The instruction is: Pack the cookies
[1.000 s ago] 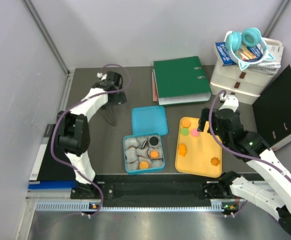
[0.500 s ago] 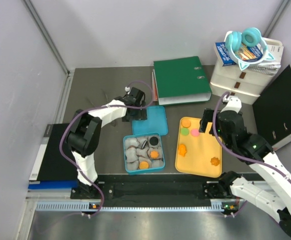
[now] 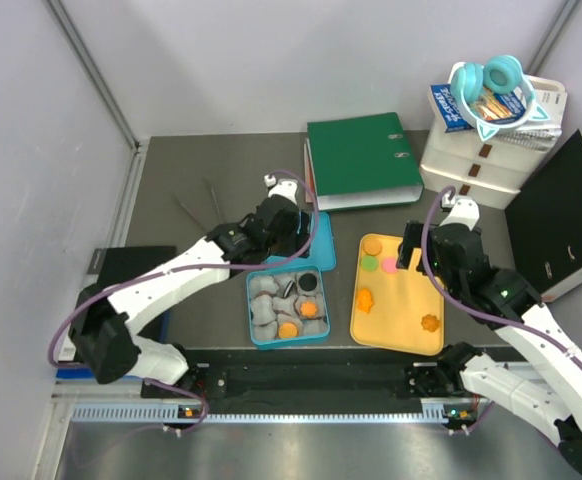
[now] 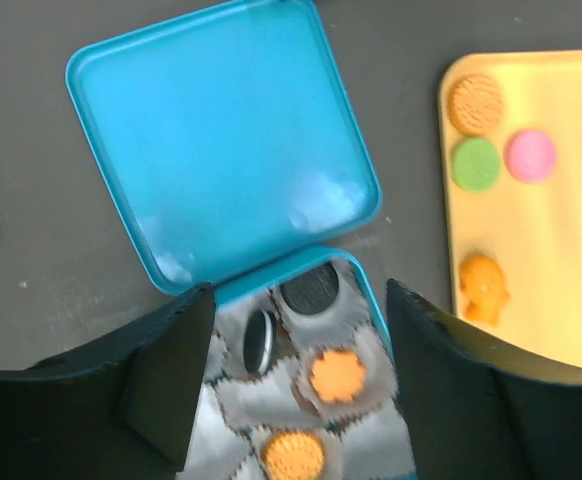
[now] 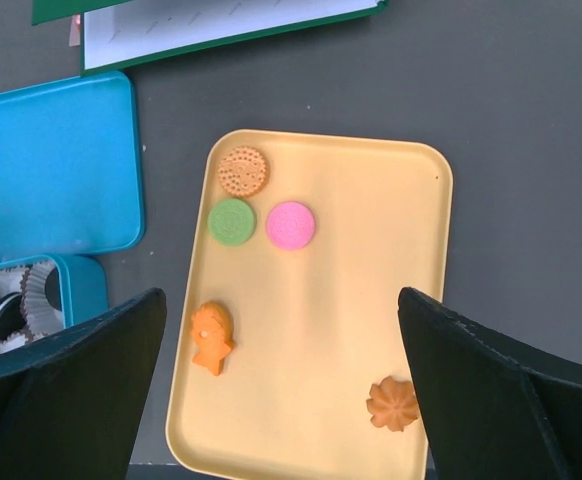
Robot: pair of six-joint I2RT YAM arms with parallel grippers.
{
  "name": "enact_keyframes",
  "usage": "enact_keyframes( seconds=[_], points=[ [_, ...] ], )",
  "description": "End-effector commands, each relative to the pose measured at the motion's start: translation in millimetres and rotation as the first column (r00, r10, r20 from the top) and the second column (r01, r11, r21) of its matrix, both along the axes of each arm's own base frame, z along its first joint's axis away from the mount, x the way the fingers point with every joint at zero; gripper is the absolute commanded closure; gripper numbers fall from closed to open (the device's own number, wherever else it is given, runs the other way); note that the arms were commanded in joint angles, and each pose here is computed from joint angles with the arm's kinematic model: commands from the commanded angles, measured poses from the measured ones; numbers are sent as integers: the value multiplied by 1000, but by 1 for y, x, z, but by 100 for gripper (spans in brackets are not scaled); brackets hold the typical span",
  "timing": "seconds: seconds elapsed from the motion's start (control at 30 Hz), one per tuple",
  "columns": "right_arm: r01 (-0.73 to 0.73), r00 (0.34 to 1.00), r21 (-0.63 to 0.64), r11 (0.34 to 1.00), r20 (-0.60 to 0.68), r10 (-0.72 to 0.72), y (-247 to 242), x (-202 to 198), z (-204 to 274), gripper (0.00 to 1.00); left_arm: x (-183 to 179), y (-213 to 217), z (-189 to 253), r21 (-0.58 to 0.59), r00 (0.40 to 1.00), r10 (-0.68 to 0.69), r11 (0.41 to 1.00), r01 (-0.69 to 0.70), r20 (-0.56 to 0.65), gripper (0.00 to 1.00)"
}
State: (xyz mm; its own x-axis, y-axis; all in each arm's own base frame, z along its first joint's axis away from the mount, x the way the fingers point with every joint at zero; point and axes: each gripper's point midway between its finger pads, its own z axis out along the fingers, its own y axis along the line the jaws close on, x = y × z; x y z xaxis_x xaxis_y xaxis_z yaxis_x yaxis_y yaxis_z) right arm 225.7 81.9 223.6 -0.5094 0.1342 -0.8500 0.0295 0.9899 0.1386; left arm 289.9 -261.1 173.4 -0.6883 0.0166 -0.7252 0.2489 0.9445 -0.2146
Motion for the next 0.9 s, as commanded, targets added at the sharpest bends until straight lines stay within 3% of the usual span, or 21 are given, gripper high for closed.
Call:
enact_keyframes(
  seconds=[0.0, 0.1, 0.33, 0.53, 0.67, 0.87],
  points=[
    [-14, 1000, 31, 999, 15, 13, 6, 0, 2, 1, -34, 15, -15, 109, 1000, -5, 994, 7, -25, 31],
    [-19, 1000, 45, 999, 10, 19, 9, 0, 1, 1, -52, 14, -26, 160, 999, -22, 987, 29, -41, 38],
    [-32, 999, 63, 997, 0, 32, 11, -4, 0, 1, -51, 27, -16, 118, 998, 63, 991, -66, 28, 35],
    [-29, 1000, 63, 998, 2, 29, 9, -6, 1, 1, -45, 29, -21, 182, 997, 72, 980, -76, 27, 35],
    [-40, 999, 77, 996, 0, 40, 12, -6, 0, 1, -10, 35, -22, 170, 987, 139, 974, -151, 79, 32],
    [-41, 999, 82, 996, 2, 41, 12, -7, 4, 1, 51, 70, -72, 224, 950, 309, 931, -290, -54, 38]
  ],
)
